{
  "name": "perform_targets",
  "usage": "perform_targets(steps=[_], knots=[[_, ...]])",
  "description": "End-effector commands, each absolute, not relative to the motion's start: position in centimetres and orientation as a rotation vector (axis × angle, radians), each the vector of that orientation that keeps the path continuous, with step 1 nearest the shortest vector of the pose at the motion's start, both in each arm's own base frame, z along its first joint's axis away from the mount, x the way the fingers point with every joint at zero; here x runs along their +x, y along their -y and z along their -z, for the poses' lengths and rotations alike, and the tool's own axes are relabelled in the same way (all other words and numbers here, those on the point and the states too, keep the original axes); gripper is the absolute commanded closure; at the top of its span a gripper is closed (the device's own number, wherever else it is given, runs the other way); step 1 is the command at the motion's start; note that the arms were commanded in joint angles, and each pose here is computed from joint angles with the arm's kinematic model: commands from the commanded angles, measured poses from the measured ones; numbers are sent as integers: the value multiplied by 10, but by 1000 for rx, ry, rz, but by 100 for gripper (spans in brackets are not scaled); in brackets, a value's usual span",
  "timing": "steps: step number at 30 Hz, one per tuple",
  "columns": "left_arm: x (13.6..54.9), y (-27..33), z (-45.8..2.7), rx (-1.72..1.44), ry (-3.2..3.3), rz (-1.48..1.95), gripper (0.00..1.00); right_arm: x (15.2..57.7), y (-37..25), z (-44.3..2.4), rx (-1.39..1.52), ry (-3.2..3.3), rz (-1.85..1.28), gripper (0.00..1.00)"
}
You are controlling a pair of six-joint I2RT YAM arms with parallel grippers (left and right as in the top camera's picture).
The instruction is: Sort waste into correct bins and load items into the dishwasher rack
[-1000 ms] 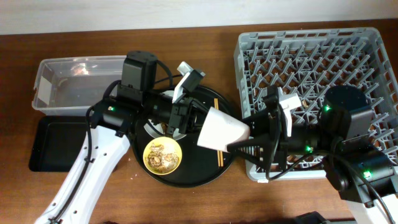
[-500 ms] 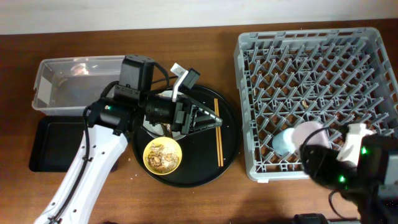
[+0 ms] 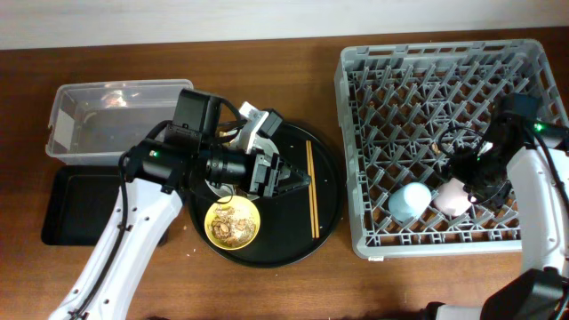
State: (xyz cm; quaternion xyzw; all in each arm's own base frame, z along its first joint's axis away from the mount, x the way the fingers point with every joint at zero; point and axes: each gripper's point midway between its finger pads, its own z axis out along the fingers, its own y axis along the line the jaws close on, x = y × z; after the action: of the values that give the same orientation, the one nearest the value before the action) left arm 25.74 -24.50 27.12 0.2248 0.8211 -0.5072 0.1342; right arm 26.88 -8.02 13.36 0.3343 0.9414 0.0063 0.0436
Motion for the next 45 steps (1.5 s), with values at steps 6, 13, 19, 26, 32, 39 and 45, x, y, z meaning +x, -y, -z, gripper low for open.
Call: perform_targets(steps=[6,13,19,26,32,39,45], knots=[[268,171,-188,247,-2846,583,37,204,-1,-264,525,-2578,-448,21],[241,135,-62,7,-2939,-9,46,138,-34,-310,361,-2302,-463,7],[238,160,-30,107,-2934,39,56,136,-34,-304,376,-2330,-472,7],[241,164,-58,131,-2917,14,66,135,-34,-304,377,-2332,-472,7],[232,182,-50,233,-2883,37,55,135,-34,-304,377,-2332,-471,6],[226,180,-17,257,-2994,-70,100,135,-34,-304,377,-2333,-471,6],[250,137,-112,238,-2908,-269,100,135,-34,-303,377,-2333,-471,6]])
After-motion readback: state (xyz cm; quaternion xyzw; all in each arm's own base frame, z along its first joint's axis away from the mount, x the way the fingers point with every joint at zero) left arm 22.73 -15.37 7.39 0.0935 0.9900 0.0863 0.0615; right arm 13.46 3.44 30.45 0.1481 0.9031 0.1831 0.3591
